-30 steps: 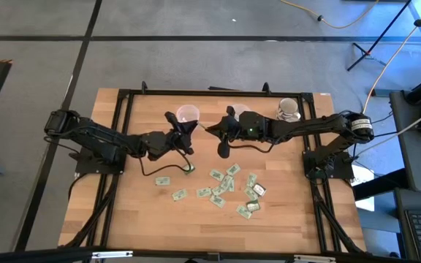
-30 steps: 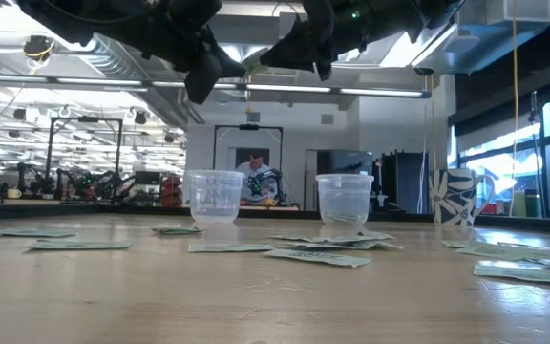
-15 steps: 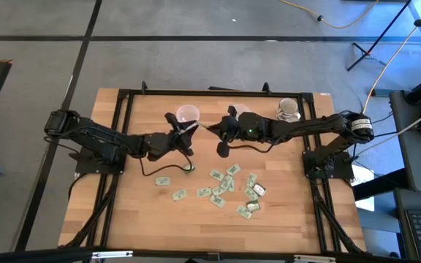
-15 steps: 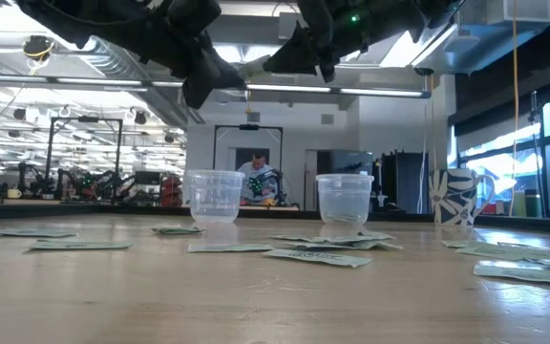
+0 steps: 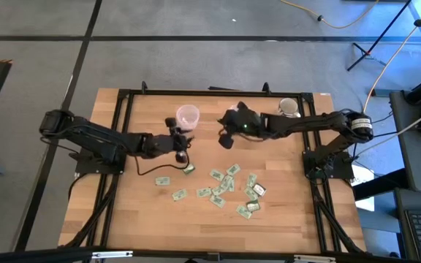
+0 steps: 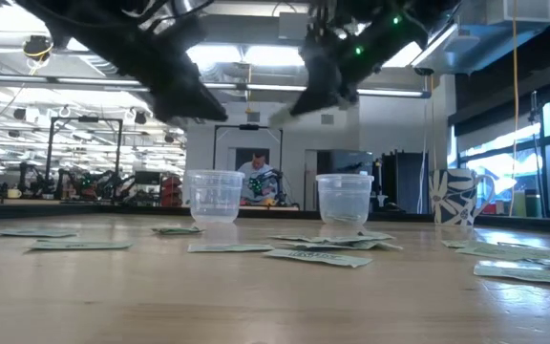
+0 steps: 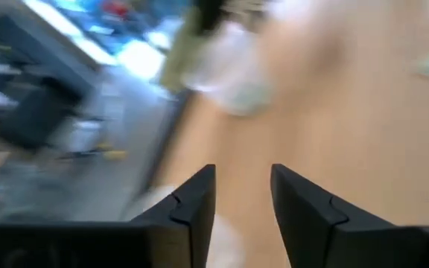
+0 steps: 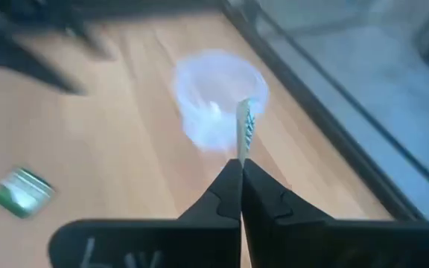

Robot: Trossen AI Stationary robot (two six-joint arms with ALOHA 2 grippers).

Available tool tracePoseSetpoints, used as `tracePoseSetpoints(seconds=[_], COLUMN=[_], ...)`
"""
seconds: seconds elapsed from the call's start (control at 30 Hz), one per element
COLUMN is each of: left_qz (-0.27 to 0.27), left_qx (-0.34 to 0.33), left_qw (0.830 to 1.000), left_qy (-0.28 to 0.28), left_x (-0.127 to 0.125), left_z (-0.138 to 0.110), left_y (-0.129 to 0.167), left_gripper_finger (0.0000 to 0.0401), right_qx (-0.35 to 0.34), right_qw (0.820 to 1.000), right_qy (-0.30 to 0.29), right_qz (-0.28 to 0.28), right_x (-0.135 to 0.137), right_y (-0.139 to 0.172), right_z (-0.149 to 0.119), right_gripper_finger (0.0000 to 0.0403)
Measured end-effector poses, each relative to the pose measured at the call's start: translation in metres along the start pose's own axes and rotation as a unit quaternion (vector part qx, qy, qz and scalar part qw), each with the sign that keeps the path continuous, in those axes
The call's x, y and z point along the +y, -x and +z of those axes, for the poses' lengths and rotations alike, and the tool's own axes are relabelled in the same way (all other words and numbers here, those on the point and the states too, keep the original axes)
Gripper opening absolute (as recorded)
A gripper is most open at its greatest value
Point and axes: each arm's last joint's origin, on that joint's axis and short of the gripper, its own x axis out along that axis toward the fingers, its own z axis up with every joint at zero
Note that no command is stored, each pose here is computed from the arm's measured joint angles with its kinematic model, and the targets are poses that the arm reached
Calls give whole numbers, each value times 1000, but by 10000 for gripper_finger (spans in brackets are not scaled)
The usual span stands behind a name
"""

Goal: Pick and place Stevia / Truvia into bins
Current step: Put the stevia packet into the right transparent container

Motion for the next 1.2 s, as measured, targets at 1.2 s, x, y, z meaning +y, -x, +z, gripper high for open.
tracePoseSetpoints(seconds=[1.2], left_qz=[-376], left_qx=[324], left_qw=[855], left_qy=[146], left_x=[-22], left_z=[-36], left_y=[38], left_gripper_finger=[134], right_qx=[251], right_qw=[960], right_qy=[-93], right_qz=[-83], right_x=[-63], right_y=[-26], right_z=[-37], right_gripper_finger=[14])
